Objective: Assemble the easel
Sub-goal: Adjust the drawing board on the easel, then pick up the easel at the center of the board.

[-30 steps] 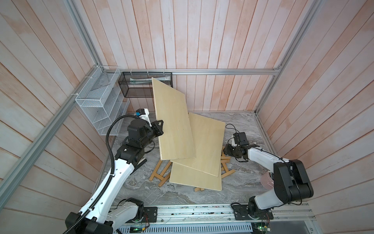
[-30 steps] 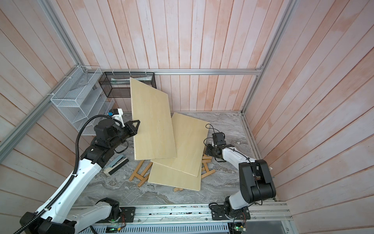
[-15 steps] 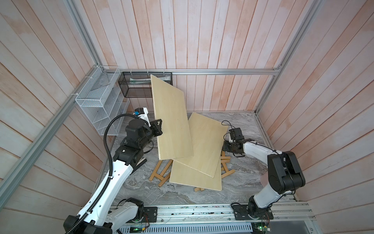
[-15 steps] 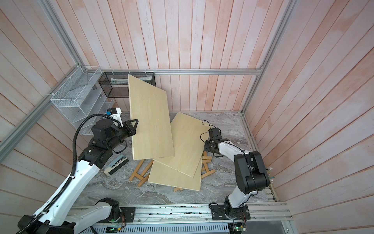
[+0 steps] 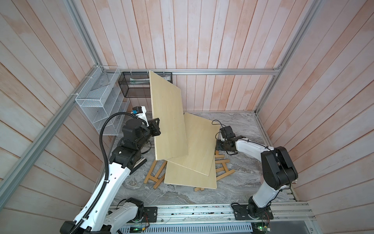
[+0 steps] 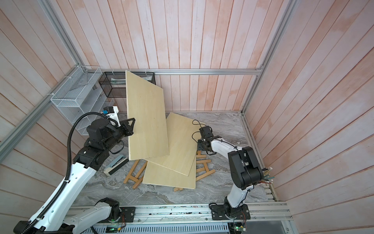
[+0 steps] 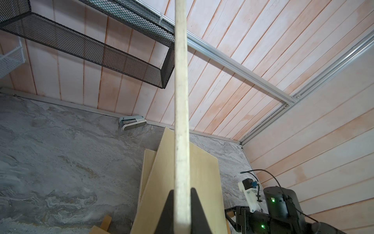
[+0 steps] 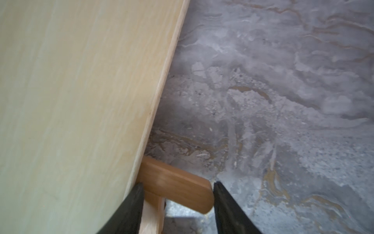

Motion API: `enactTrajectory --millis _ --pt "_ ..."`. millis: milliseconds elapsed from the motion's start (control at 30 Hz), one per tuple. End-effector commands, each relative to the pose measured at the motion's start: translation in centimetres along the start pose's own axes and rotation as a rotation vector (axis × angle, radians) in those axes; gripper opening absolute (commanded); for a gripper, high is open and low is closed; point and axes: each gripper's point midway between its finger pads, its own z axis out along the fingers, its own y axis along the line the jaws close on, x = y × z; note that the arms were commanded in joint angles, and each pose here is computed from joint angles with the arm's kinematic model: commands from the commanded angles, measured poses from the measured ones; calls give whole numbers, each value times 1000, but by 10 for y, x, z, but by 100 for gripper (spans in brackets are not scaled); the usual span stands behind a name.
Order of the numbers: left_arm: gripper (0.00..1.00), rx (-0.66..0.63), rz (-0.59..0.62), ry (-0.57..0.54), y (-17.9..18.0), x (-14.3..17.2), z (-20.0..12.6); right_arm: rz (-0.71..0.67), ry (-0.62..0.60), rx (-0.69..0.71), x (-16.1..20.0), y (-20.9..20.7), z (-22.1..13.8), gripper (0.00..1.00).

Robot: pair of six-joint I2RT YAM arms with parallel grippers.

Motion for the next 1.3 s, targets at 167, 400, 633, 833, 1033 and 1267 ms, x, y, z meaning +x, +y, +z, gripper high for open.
enactTrajectory --millis 167,400,633,833,1033,1267 --pt "0 -67 46 -274 1 -72 -23 -154 125 -135 32 63 4 57" --pt "0 -68 47 -242 4 -63 -13 -160 93 -103 30 51 -18 58" --pt "0 -71 39 -207 9 -49 5 -110 125 -51 65 17 -60 59" --pt "0 -39 30 -203 4 -47 16 -52 206 -19 113 -10 -70 59" --pt "0 -32 26 -206 2 -49 18 -14 270 18 140 -27 -52 57" --pt "0 -48 26 -204 5 -49 12 7 275 38 143 -36 -37 32"
